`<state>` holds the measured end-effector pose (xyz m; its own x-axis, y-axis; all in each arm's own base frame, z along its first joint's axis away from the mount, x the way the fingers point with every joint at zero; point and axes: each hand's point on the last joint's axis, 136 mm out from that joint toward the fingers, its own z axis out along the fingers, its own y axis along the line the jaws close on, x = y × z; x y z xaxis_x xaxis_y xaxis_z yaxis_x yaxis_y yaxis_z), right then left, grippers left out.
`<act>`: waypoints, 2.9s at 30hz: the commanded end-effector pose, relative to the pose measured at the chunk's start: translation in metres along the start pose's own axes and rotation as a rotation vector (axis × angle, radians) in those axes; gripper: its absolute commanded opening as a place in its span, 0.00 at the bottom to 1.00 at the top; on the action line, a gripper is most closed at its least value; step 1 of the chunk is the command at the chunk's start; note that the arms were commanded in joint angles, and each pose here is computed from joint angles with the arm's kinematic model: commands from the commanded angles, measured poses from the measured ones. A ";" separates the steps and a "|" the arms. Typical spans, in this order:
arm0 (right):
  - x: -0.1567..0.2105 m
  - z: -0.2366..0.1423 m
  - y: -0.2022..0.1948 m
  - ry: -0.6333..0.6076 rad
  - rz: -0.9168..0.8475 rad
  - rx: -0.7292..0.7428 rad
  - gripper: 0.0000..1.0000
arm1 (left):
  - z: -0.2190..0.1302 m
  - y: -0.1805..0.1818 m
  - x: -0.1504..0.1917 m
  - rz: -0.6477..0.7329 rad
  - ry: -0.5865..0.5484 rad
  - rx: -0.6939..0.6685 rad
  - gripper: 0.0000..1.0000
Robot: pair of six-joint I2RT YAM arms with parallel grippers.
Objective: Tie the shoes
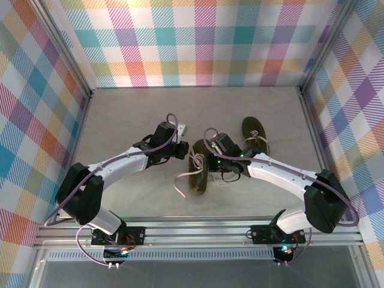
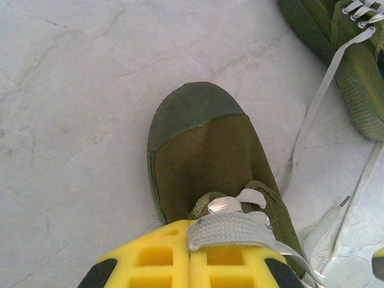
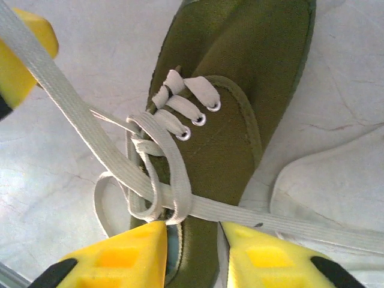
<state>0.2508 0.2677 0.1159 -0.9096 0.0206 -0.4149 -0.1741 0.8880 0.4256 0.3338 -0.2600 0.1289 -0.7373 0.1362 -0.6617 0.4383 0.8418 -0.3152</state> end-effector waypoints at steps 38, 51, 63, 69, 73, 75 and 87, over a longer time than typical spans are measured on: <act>-0.008 0.016 0.020 -0.016 0.142 -0.058 0.40 | -0.001 -0.006 -0.003 0.006 0.001 0.021 0.00; -0.002 0.024 0.034 0.028 0.125 -0.104 0.27 | 0.001 -0.007 -0.001 0.005 0.007 0.031 0.00; -0.006 0.032 0.037 0.032 0.129 -0.092 0.26 | 0.002 -0.008 0.000 0.003 0.011 0.042 0.00; -0.007 0.034 0.036 0.037 0.127 -0.075 0.20 | 0.002 -0.009 0.000 0.004 0.012 0.043 0.00; -0.006 0.033 0.029 0.034 0.127 -0.043 0.17 | 0.002 -0.008 0.000 0.006 0.012 0.040 0.00; -0.007 0.031 0.025 0.025 0.126 -0.023 0.17 | 0.002 -0.009 0.000 0.006 0.014 0.044 0.00; -0.007 0.014 0.051 -0.021 0.058 -0.101 0.23 | 0.008 -0.011 0.005 -0.006 0.030 0.067 0.00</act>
<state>0.2546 0.3119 0.1166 -0.9218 0.0901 -0.3770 -0.1252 0.8512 0.5096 0.3292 -0.2665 0.1246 -0.7508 0.1475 -0.6438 0.4568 0.8200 -0.3449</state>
